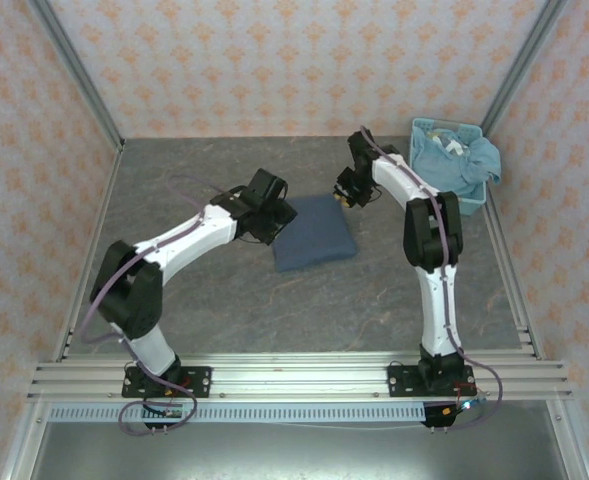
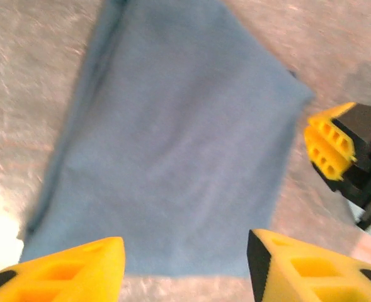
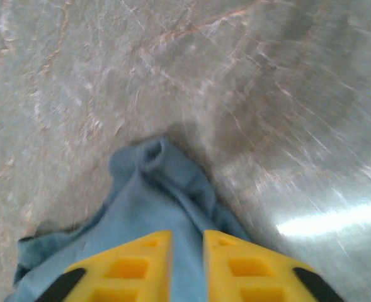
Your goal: Fold and stack the t-shirts
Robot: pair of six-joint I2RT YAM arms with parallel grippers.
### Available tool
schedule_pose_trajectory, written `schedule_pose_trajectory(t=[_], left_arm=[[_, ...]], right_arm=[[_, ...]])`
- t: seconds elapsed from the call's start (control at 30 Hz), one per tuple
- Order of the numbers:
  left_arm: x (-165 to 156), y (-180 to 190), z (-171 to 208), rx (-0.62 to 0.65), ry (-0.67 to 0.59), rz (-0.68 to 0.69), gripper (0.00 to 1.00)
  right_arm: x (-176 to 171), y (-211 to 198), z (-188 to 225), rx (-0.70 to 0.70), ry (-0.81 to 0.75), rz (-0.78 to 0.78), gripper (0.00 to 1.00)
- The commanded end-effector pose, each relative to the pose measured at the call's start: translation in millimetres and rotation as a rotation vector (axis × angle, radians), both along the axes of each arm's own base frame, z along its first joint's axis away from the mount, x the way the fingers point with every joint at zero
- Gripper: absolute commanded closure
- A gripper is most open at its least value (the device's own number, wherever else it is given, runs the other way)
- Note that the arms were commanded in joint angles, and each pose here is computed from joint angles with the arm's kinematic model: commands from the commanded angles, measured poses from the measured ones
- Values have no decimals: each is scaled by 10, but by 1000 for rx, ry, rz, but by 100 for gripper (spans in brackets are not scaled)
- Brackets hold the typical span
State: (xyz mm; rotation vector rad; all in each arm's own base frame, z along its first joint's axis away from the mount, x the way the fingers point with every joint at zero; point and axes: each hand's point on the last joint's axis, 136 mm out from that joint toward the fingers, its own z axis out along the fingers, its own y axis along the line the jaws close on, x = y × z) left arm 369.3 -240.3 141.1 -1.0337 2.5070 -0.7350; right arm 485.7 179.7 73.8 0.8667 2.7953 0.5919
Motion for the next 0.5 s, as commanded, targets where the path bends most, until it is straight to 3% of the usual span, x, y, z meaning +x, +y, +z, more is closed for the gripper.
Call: schedule_pose_trajectory(t=[0.0,0.23,0.47], left_arm=[[-303,-219,-167,-100,86,104,36],[-420,-808,-306,-400,94,407,22],[-316,-1085,-543,-471,75,547,21]], right_arm=[[-31,-163,853,-12,-212,-28,72],[-705,-332,1147,18,-250,-44,64],[-1278,-448,1197,33,-240,-26,63]])
